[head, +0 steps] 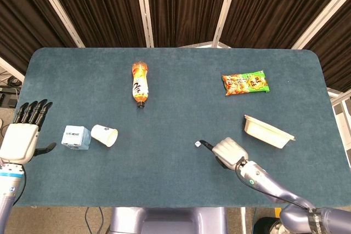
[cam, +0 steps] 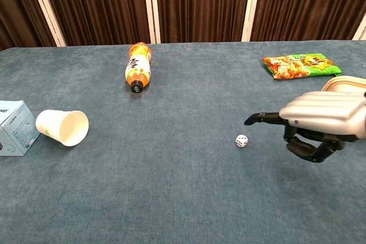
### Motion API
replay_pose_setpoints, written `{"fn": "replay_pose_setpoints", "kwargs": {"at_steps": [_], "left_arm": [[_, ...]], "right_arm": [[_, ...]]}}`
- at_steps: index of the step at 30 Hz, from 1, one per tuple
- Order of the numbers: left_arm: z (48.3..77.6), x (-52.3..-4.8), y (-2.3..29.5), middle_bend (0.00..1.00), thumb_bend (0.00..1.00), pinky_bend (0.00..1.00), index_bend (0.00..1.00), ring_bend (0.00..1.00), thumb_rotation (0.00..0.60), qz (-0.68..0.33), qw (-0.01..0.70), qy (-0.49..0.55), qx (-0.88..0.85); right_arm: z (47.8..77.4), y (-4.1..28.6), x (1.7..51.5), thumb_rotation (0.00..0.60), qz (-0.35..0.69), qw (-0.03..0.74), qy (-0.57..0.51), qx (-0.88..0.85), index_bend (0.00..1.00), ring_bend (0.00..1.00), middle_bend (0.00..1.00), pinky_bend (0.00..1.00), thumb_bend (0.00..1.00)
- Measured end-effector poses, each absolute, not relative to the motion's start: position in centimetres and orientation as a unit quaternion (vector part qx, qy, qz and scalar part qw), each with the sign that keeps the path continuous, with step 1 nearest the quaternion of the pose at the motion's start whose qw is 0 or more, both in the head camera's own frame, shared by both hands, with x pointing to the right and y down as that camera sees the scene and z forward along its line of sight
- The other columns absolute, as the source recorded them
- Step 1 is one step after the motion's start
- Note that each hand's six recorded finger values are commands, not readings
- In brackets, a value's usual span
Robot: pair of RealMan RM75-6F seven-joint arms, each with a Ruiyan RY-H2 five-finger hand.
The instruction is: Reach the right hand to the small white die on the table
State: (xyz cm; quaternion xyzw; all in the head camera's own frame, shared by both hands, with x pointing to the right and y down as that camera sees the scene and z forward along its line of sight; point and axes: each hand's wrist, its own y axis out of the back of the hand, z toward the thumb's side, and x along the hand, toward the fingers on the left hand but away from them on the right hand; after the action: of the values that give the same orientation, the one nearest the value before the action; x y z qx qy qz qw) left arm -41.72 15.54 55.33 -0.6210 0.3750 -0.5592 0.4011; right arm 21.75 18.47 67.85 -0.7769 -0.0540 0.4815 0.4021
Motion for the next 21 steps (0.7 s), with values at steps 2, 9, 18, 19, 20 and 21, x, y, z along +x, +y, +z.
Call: {"fn": "replay_pose_setpoints", "kwargs": {"at_steps": [2,9,18,19,20,21], "left_arm": [[55.3,-41.8,15.5,0.00,0.00,0.00,0.00,0.00,0.600,-0.561,0.401,0.376,-0.619],[55.4,-42.0,15.4,0.00,0.00,0.00,0.00,0.00,0.600,-0.563,0.400,0.377,-0.617],[55.4,-42.0,15.4,0.00,0.00,0.00,0.00,0.00,0.600,-0.562,0.399,0.377,-0.618],[55.4,-42.0,15.4,0.00,0.00,0.00,0.00,0.00,0.600,-0.562,0.399,0.377,-0.619],[55.3,-42.0,15.4,0.00,0.00,0.00,0.00,0.00,0.600,-0.562,0.399,0.377,-0.619],[55.3,-42.0,15.4,0.00,0.00,0.00,0.00,0.00,0.600,-0.562,0.399,0.377,-0.619]], "right_arm": [[68.3,18.5,21.4,0.600,0.484,0.400,-0.050,-0.777,0.00,0.79,0.76,1.00,0.66],[69.5,19.1,20.3,0.600,0.489,0.401,-0.033,-0.774,0.00,0.79,0.76,1.00,0.66],[69.6,19.1,20.6,0.600,0.500,0.401,-0.034,-0.767,0.00,0.79,0.76,1.00,0.66],[69.7,19.1,20.6,0.600,0.501,0.400,-0.034,-0.767,0.00,0.79,0.76,1.00,0.66],[69.7,19.1,20.8,0.600,0.503,0.398,-0.033,-0.766,0.00,0.79,0.76,1.00,0.66],[69.8,19.2,20.9,0.600,0.505,0.397,-0.033,-0.766,0.00,0.79,0.76,1.00,0.66]]}}
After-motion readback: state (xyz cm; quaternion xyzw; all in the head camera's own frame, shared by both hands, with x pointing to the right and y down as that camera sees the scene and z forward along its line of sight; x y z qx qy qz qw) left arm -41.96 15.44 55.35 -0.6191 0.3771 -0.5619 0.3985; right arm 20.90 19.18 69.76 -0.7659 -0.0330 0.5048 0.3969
